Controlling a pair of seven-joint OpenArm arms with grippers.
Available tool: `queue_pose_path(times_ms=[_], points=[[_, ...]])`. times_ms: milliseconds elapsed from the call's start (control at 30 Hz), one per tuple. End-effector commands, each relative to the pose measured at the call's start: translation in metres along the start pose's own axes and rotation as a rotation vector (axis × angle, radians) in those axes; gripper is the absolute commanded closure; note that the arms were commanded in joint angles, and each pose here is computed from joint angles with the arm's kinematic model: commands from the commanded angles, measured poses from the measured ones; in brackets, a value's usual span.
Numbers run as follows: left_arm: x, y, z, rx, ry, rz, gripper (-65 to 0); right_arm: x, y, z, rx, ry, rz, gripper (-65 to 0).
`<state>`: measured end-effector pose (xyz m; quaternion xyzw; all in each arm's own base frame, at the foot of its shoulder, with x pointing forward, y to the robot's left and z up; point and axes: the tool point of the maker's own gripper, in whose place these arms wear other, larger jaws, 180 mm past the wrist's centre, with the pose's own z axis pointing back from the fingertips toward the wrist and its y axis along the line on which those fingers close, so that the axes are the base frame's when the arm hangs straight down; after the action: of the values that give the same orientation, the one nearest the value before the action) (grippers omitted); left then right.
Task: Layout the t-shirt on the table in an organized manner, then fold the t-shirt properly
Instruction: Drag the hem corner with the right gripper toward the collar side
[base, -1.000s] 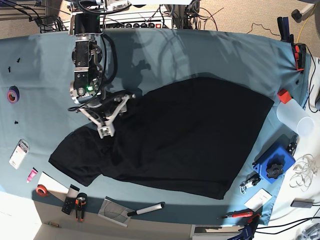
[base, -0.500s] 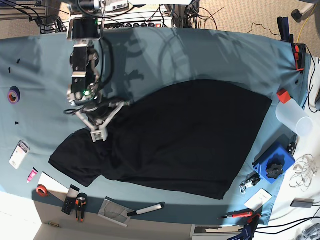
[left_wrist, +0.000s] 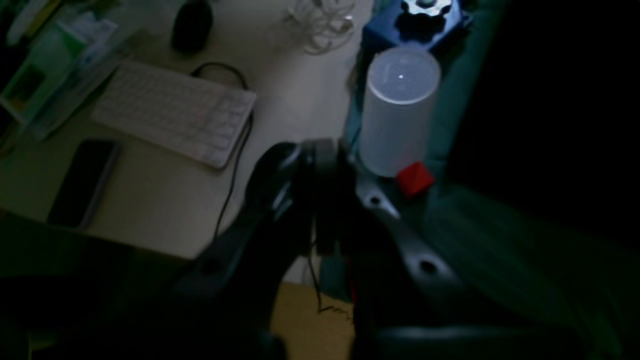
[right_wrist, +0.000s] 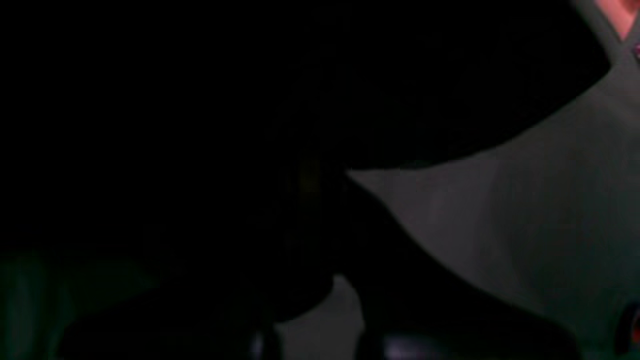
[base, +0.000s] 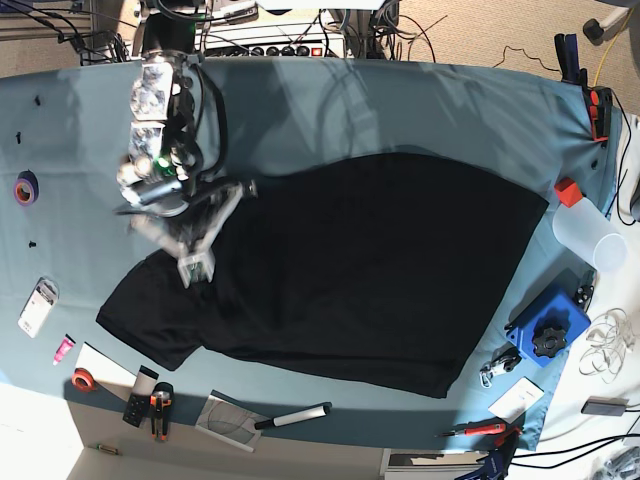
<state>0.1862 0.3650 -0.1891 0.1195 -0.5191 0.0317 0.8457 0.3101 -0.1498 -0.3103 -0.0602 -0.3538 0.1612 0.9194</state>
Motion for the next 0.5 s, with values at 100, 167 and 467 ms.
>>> queue_pose_path(times_ms=[100, 167, 467], points=[[0.013, -0.003, 0.002, -0.022, -0.044, -0.047, 0.0, -0.027, 0.012, 0.015, 0.015, 0.031, 0.008, 0.0], [0.013, -0.003, 0.002, -0.022, -0.045, -0.047, 0.0, -0.036, 0.017, 0.025, 0.020, 0.034, 0.013, 0.0], [0.013, -0.006, 0.002, -0.037, -0.042, -0.038, 0.0, -0.075, 0.048, 0.071, 0.095, 0.066, 0.035, 0.0]])
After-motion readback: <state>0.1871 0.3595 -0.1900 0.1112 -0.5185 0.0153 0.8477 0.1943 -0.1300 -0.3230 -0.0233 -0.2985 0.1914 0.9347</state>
